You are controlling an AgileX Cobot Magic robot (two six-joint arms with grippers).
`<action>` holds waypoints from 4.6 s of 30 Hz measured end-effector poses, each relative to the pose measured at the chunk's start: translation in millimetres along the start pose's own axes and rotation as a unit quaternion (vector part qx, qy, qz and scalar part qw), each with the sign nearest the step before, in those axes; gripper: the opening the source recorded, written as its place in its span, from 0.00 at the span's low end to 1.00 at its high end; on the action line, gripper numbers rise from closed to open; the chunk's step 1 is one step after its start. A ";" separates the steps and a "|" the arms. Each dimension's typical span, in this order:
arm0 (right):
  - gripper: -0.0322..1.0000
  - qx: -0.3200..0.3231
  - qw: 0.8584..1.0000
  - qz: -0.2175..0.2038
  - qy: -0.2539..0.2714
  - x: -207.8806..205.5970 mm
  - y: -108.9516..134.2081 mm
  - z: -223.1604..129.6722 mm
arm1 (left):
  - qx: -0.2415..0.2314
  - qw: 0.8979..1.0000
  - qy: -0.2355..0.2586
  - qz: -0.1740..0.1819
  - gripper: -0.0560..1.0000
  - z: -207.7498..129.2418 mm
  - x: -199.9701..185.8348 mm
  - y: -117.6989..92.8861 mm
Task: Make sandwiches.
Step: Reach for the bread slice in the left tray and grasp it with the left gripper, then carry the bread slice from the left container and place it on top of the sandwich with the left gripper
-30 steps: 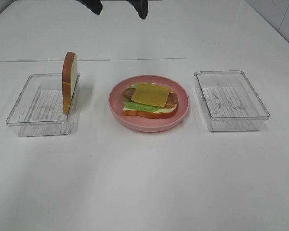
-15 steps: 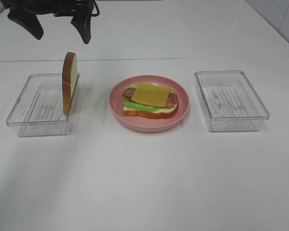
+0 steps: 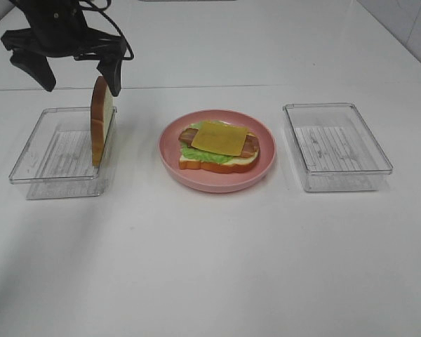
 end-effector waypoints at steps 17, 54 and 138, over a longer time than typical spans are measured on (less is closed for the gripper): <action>0.94 0.000 1.000 0.000 0.000 0.0 0.0 0.0 | 0.006 1.000 0.006 -0.001 0.54 4.3 52.2 -2.2; 0.94 0.000 1.000 0.000 0.000 0.0 0.0 0.0 | 0.002 0.995 -0.072 -0.075 0.25 12.2 -71.1 -18.6; 0.94 0.000 1.000 0.000 0.000 0.0 0.0 0.1 | 0.056 0.982 -0.025 -0.181 0.91 21.5 17.8 -109.5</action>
Point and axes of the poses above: a point on each arm's last joint axis where the gripper is mounted, x pointing out along that axis toward the gripper, y along the wrist's bending axis when the last joint is at zero, z = x × y, the point moved 5 cm from there along x, pointing out along that axis toward the gripper, and after that the axes turned 9 degrees about -x, right-handed, at the moved point
